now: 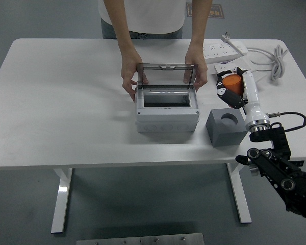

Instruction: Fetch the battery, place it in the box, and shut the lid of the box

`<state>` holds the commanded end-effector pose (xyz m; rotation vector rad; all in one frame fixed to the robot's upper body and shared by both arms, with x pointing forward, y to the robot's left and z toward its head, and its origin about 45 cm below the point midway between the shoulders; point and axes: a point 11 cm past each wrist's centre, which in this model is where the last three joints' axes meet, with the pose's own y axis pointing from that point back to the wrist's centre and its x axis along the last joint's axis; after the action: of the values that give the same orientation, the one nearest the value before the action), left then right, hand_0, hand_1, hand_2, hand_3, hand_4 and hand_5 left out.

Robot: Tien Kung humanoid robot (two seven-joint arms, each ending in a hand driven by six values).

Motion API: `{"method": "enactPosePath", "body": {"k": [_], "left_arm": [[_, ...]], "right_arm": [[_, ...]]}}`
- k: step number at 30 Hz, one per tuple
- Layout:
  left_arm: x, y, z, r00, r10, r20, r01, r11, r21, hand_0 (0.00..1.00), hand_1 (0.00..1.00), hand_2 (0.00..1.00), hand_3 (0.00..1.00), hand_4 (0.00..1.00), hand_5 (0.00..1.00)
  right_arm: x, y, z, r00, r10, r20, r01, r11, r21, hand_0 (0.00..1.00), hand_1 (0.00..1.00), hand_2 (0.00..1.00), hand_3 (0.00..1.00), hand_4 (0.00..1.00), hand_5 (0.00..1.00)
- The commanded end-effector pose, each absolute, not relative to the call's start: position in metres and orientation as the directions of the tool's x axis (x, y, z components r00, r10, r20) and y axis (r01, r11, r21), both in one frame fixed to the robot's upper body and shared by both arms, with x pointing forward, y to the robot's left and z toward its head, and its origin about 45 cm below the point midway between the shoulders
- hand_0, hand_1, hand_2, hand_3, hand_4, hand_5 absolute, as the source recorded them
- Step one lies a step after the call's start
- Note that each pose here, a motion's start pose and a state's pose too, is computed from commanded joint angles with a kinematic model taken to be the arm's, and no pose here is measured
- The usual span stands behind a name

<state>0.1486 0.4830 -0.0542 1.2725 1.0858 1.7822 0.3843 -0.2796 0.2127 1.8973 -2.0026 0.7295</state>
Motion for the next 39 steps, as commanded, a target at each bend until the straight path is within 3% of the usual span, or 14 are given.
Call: {"method": "enactPosePath", "body": {"k": [10,23,39], "left_arm": [[0.149,0.485,-0.053,-0.29,0.874,0.39,-0.06,-0.423,0.904,0.576,0.717,0.662,0.607,0.703,0.184],[0.148,0.49,-0.051,-0.291,0.869,0.4,-0.053,-0.432,0.9,0.574,0.72,0.667,0.608,0.704,0.183],[0.151,0.495,-0.047,-0.281,0.868,0.409,-0.055,-0.44,0.896,0.574,0.72,0.668,0.608,0.703,0.182]], "right_arm": [[0.402,-0.251,0.226,-0.02,-0.625,0.781,-0.981,-0.139,-0.136,0.095,0.202,0.379,0.428,0.084,0.002],[0.421,-0.205,0.215,0.043,-0.178,0.983,-0.955,-0.298,-0.013,0.1,0.204,0.378,0.442,0.137,0.002],[0.437,-0.144,0.212,0.071,-0.157,0.985,-0.939,-0.343,0.013,0.105,0.205,0.375,0.439,0.141,0.002]]}}
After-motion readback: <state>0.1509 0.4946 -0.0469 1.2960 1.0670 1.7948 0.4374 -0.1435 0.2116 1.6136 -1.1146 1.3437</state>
